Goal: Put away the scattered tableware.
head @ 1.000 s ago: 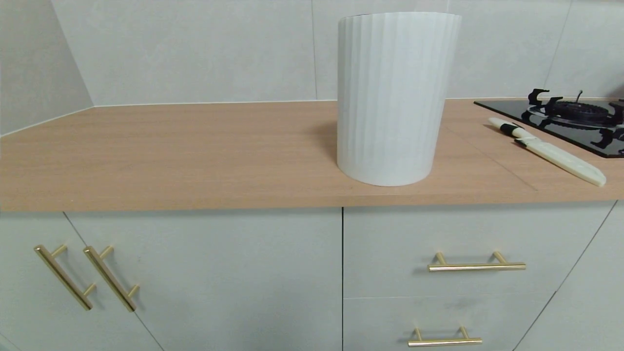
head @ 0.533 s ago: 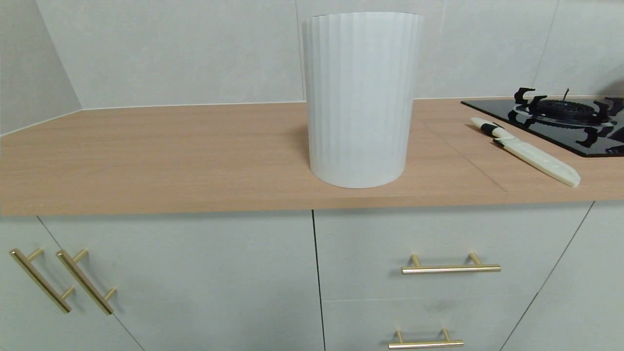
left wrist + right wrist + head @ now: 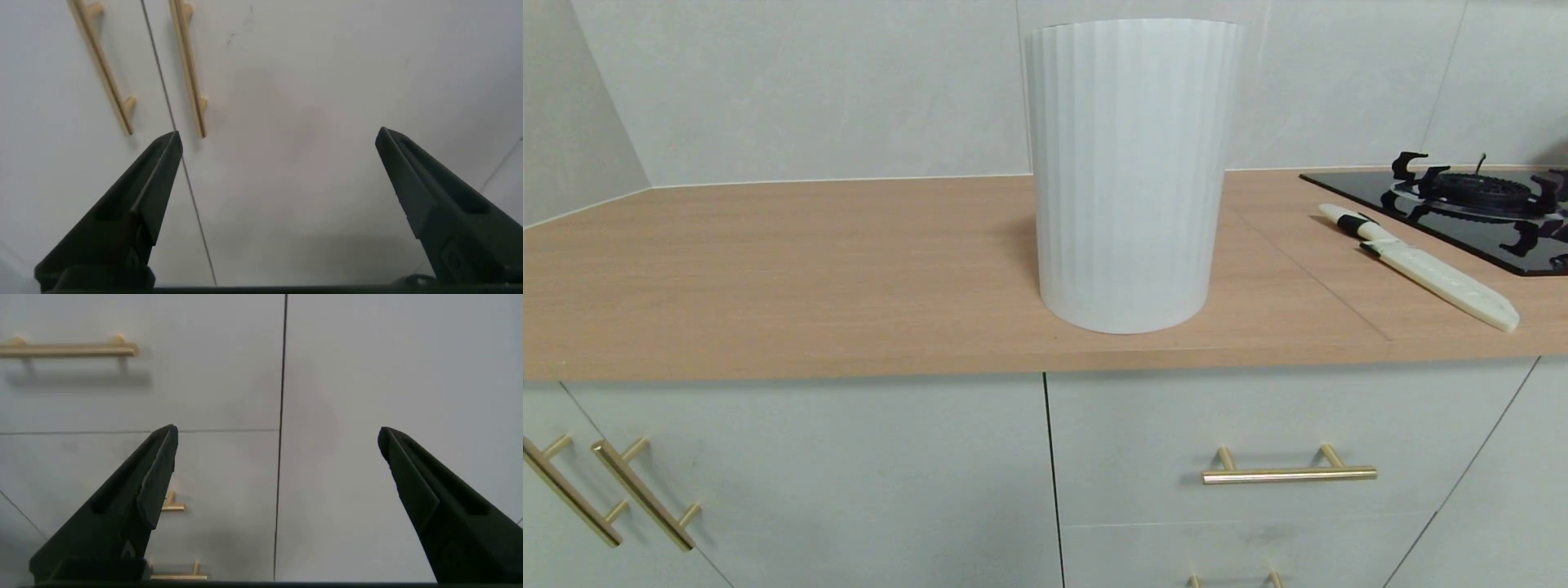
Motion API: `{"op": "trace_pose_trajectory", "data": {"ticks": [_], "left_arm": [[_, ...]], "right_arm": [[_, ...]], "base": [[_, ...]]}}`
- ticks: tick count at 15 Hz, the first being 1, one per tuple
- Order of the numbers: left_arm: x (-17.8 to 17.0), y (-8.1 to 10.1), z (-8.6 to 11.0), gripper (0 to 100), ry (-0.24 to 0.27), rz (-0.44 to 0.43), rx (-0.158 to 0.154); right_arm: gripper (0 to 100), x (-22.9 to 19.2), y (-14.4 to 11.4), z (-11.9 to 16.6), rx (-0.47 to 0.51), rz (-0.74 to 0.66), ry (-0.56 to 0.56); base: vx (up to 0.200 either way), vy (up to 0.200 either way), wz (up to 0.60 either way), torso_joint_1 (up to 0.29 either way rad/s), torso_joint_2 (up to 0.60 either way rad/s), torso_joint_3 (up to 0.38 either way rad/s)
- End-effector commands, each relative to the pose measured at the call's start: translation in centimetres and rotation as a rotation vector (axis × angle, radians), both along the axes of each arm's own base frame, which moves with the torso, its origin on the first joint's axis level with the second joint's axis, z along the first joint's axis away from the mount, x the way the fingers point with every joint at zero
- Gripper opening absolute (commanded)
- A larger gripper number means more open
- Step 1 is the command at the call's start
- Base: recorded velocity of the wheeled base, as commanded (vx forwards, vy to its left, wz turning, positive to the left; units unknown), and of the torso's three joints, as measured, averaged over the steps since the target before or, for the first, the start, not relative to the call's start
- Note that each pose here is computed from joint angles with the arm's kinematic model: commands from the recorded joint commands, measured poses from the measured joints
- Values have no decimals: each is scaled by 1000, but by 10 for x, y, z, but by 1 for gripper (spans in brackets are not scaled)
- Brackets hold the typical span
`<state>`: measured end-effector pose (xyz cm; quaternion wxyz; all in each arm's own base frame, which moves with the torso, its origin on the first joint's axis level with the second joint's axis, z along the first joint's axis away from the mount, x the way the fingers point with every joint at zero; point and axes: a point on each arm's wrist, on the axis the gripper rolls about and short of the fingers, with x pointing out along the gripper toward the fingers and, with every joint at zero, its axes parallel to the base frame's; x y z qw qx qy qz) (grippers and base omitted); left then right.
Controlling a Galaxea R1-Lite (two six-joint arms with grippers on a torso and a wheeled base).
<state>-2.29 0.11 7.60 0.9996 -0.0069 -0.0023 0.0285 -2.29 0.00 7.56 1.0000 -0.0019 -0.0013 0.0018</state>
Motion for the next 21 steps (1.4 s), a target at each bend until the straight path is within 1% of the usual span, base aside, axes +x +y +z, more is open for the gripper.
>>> {"op": "trace_pose_trajectory", "data": {"ticks": [1,9,13,21], "left_arm": [[0,0,0,100,1,1,0],[0,0,0,100,3,1,0],[0,0,0,100,1,1,0],[0,0,0,100,3,1,0]], "right_arm": [[100,0,0,0,-1,1,1],[100,0,0,0,-1,1,1],[100,0,0,0,-1,1,1],[100,0,0,0,-1,1,1]], "base": [[0,0,0,0,0,0],[0,0,0,1,-7,-3],[0,0,0,72,-240,-245],[0,0,0,179,-500,-290]]}}
